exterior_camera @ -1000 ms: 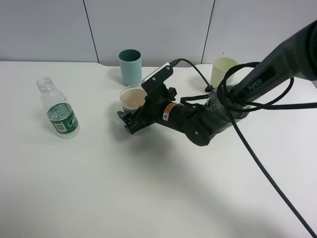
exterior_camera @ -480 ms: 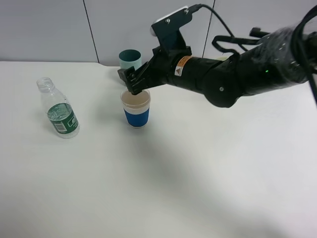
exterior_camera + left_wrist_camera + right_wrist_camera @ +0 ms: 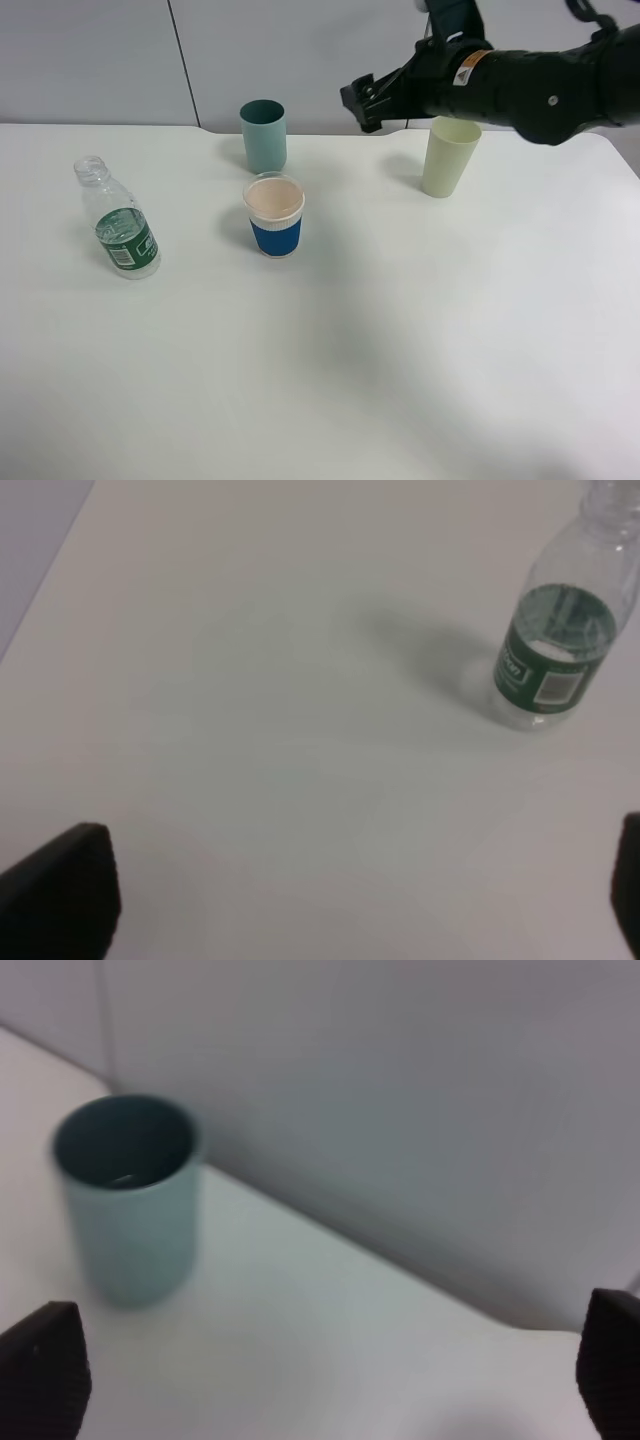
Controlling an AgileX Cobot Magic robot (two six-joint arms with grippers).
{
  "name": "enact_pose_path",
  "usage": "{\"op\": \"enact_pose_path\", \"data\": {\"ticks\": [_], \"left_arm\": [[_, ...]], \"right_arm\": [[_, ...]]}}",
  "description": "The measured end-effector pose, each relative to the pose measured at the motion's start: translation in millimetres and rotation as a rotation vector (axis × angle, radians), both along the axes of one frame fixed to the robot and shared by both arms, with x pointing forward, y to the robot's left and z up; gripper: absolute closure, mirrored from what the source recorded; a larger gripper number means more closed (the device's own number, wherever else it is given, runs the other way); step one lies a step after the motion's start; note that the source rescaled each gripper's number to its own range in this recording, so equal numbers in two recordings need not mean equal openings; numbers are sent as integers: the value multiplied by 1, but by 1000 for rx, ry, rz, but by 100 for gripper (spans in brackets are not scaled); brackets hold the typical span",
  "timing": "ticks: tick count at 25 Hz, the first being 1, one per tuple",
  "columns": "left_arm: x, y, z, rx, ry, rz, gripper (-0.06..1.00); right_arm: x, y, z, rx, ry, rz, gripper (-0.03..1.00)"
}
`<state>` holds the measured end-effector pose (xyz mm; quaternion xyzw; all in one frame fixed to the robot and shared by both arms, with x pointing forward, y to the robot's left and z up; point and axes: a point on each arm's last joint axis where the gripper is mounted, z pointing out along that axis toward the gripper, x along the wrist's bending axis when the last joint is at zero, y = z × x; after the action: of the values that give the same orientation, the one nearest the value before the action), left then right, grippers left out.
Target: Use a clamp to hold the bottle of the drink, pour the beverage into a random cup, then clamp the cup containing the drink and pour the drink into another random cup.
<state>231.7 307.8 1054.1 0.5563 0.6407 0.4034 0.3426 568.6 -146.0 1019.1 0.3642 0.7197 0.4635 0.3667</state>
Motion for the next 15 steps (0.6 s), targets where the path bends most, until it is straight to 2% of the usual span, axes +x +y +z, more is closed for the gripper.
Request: {"op": "enact_pose_path", "data": {"ticks": [7, 15], "left_arm": [[0, 0, 0, 0, 0, 0, -6], [0, 0, 0, 0, 0, 0, -6]], "right_arm": [[0, -50, 41, -9, -98, -112, 4], [-13, -107, 66, -92, -71, -247, 4]]}}
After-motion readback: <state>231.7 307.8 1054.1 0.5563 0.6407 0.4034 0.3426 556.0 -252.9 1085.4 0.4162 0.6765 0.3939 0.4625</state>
